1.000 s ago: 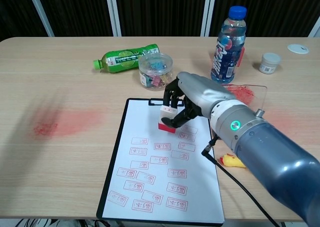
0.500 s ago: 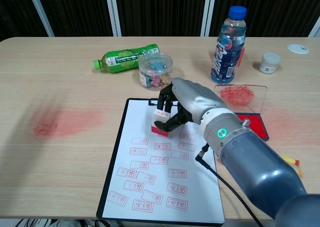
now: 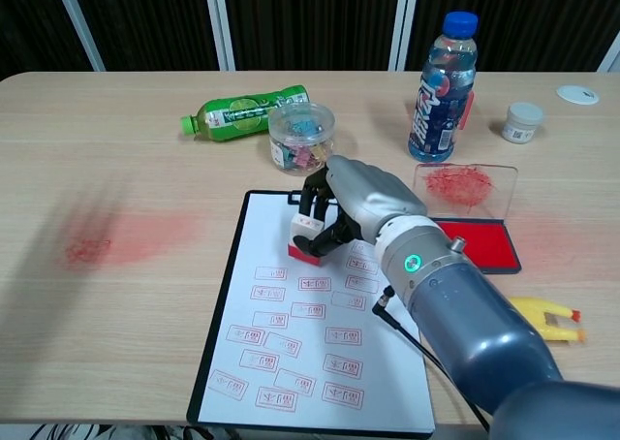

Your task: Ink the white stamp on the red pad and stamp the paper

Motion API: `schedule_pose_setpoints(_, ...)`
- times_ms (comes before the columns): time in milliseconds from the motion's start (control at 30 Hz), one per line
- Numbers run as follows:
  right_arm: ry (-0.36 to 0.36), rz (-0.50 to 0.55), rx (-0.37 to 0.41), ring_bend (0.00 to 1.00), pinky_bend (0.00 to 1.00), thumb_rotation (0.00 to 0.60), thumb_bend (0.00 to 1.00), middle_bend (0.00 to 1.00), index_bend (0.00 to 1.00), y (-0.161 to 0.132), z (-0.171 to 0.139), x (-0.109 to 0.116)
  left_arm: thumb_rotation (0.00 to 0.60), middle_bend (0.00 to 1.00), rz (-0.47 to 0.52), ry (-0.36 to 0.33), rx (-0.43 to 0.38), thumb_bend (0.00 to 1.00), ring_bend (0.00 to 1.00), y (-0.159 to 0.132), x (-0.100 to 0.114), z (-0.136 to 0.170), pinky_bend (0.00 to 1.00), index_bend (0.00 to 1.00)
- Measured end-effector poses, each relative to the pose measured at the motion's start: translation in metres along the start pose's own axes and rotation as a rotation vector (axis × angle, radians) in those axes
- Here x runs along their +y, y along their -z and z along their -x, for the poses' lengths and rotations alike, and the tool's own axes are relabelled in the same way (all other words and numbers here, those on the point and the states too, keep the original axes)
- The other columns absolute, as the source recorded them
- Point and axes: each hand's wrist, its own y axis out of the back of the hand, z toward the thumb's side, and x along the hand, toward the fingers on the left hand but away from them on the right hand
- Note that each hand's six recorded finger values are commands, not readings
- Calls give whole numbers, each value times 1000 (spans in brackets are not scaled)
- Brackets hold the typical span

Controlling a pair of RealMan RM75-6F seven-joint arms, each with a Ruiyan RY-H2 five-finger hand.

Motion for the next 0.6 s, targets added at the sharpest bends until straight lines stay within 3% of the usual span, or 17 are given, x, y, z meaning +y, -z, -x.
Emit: schedule_pose_setpoints(600, 7, 1, -23, 769, 893, 600, 1000, 714, 858, 5, 2, -5, 600, 0, 2, 2, -1, 8, 0, 0, 0, 0, 0, 0)
